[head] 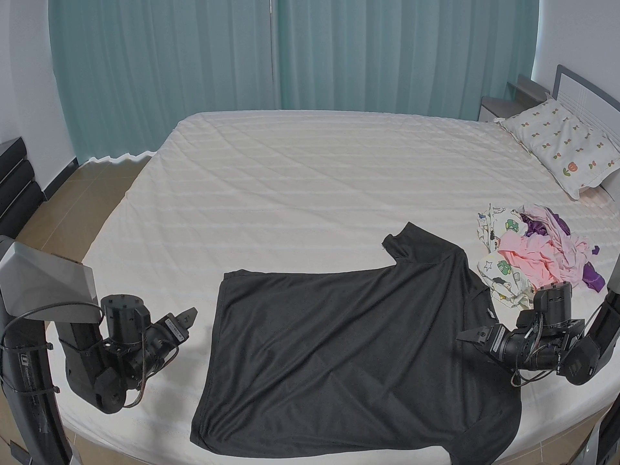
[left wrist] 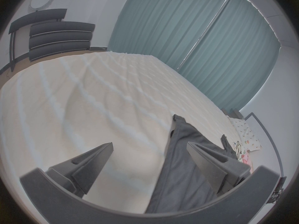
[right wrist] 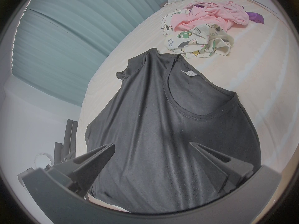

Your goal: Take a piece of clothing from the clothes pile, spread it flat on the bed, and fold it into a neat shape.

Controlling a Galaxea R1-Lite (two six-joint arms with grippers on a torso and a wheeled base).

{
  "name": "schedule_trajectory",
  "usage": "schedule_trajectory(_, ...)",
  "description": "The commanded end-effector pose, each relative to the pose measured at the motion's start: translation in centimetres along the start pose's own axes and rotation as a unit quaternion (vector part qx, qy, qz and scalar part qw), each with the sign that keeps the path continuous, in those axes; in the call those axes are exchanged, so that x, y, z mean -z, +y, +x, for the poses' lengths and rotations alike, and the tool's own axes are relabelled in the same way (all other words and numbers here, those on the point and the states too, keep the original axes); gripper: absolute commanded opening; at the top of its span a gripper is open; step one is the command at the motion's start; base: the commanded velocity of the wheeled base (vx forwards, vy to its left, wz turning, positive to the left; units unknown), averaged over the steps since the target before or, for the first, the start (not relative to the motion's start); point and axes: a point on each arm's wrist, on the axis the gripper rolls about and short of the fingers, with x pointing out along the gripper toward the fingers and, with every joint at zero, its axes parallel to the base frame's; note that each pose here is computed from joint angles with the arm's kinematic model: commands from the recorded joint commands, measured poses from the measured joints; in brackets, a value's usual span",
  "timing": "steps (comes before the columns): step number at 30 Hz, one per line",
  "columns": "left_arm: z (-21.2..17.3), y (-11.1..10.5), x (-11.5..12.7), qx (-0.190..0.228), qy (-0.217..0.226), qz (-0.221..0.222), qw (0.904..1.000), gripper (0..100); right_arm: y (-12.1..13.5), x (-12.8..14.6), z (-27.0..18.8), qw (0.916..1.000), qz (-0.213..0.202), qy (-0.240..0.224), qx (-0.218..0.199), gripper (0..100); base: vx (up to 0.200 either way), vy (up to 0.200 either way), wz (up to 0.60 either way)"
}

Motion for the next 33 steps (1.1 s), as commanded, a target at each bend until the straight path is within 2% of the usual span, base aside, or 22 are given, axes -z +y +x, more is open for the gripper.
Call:
schedule_trajectory(1,3.3,-2.5,-1.6,0.022,-0.015,-0.002,0.9997,100,0.2,0.5,0.1,0.9999,-0.005,0.010,-0.001,100,0.000,0.000,0.00)
schedule_trajectory(8,9.2,-6.1,-3.9,0.036,0.002,0.003,0.9993,100,-0.1,0.7,0.3,0.9999,-0.003,0.016,0.007,100,0.000,0.000,0.00)
schedule_trajectory(12,13.1,-7.8,-5.1,0.025,0.037,0.017,0.9989,100,-0.2,0.8,0.4,0.9998,-0.003,0.018,0.008,100,0.000,0.000,0.00)
schedule_trajectory(14,14.1,-8.0,-4.9,0.042,0.050,0.021,0.9976,100,-0.2,0.8,0.4,0.9998,-0.002,0.018,0.009,100,0.000,0.000,0.00)
schedule_trajectory(18,15.5,-8.3,-4.4,0.084,0.070,0.060,0.9922,100,-0.4,0.9,0.6,0.9996,-0.001,0.023,0.012,100,0.000,0.000,0.00)
schedule_trajectory(26,17.1,-8.0,-3.6,0.081,0.088,0.098,0.9880,100,-0.7,1.3,0.7,0.9995,0.001,0.028,0.015,100,0.000,0.000,0.00)
schedule_trajectory(33,17.2,-8.2,-3.8,0.083,0.083,0.099,0.9881,100,-1.1,1.6,1.1,0.9997,-0.001,0.021,0.011,100,0.000,0.000,0.00)
